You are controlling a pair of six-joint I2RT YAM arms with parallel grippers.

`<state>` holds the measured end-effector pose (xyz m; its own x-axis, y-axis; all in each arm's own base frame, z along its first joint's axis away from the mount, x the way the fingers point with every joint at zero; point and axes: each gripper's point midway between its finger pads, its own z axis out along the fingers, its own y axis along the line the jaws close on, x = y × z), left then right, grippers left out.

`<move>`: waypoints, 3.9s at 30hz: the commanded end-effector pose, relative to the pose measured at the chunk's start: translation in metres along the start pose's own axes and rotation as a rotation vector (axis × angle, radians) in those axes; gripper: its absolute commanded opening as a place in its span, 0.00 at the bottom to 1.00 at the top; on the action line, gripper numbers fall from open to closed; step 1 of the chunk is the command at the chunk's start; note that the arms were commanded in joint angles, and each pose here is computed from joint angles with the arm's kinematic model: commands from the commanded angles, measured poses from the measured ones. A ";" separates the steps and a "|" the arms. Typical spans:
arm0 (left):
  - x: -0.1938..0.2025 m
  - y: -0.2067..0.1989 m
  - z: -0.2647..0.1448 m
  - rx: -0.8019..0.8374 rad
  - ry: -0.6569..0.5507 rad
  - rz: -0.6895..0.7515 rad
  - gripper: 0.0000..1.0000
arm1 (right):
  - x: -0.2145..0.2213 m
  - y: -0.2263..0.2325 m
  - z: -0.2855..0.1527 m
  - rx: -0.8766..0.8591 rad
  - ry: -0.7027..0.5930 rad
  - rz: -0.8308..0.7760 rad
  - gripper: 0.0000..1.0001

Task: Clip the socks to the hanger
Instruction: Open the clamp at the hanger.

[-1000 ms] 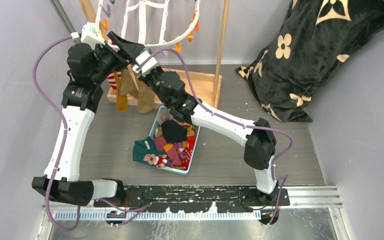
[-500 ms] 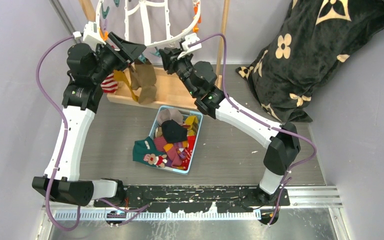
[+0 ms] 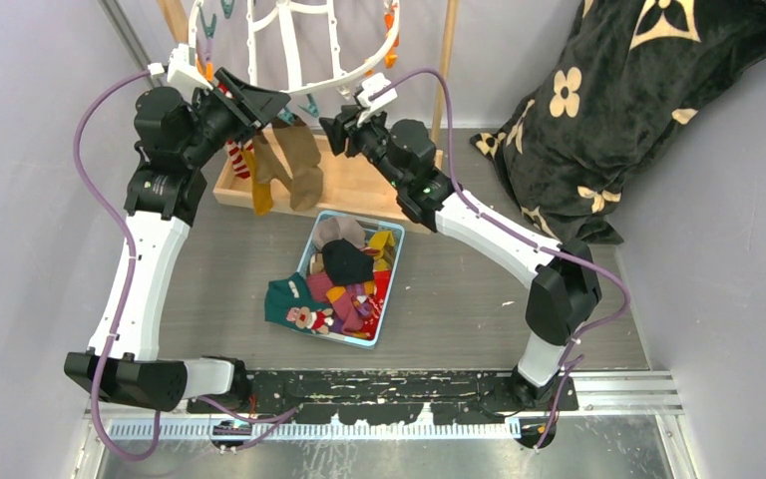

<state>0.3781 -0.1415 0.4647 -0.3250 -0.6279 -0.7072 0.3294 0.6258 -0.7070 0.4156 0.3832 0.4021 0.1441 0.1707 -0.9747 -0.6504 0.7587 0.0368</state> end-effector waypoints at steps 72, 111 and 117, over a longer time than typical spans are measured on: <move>-0.014 -0.040 -0.014 0.175 -0.015 0.015 0.47 | -0.089 0.064 -0.009 0.051 -0.431 0.113 0.01; 0.019 -0.015 0.011 0.158 0.085 -0.024 0.34 | -0.096 0.099 0.003 -0.105 -0.333 0.123 0.13; 0.014 -0.012 0.013 0.141 0.063 -0.004 0.09 | -0.096 0.102 0.002 -0.114 -0.327 0.127 0.24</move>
<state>0.3780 -0.1624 0.4620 -0.3995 -0.6139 -0.6808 0.4260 0.5333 -0.7308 0.3722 0.4418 0.4442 0.2327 0.3549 -0.9055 -0.6746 0.7295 0.1126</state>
